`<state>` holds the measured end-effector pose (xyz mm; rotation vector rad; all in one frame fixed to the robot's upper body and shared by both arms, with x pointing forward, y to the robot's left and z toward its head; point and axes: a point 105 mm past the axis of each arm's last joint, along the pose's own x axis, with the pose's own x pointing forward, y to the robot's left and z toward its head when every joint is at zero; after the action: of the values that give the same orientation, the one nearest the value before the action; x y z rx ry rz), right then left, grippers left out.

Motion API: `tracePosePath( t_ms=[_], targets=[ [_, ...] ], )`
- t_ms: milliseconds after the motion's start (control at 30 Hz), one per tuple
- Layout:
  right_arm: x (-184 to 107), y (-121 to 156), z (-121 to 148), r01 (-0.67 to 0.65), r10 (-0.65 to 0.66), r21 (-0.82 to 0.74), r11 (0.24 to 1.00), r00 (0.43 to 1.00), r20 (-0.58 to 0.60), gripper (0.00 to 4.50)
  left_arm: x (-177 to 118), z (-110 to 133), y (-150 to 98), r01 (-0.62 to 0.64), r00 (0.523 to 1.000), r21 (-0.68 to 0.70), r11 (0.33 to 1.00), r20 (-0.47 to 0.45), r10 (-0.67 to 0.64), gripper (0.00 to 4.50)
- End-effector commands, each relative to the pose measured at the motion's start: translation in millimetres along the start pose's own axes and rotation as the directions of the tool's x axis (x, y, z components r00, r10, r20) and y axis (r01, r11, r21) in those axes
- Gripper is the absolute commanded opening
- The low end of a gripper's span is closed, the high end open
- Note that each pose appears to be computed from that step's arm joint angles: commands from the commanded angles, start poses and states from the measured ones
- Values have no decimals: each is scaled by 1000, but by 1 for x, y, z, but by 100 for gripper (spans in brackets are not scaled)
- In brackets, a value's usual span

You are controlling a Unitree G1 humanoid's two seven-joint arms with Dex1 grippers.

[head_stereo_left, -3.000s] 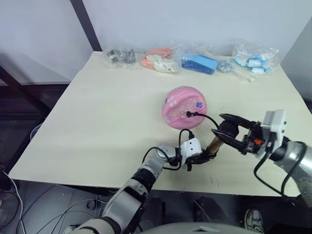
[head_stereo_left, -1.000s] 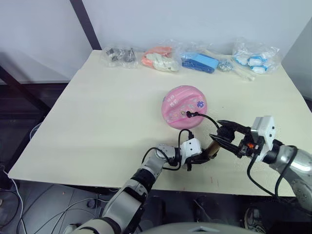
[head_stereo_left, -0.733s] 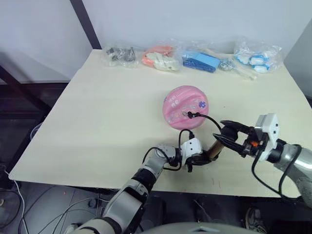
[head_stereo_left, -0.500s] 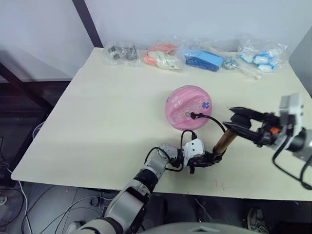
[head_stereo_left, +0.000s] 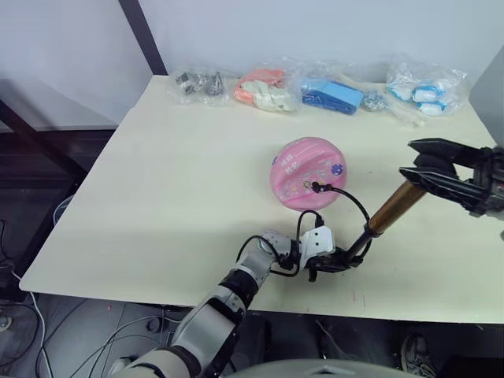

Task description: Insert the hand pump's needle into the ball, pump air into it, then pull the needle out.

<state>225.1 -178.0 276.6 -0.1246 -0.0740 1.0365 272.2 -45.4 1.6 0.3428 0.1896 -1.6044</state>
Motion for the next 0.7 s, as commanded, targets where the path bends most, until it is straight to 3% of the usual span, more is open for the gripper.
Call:
tracePosePath(
  t_ms=[33, 133, 233, 500, 700],
  targets=[
    [-11, -2, 21, 28, -25, -67, 997, 999, 42, 216, 3, -27, -20, 69, 994, -60, 996, -83, -74, 103],
    [-10, -1, 18, 27, -25, -58, 998, 999, 39, 216, 4, -27, -20, 74, 993, -59, 996, -86, -79, 103],
    [-4, 6, -4, 6, -6, -38, 999, 1000, -14, 216, 5, -28, -21, 71, 993, -57, 996, -89, -76, 103],
    [6, 25, -88, 36, -30, 55, 998, 994, -101, 216, 3, -30, -19, 55, 993, -57, 997, -98, -60, 103],
    [14, 39, -130, 44, -31, 85, 995, 989, -146, 216, 1, -31, -18, 51, 993, -60, 997, -104, -57, 103]
  ],
)
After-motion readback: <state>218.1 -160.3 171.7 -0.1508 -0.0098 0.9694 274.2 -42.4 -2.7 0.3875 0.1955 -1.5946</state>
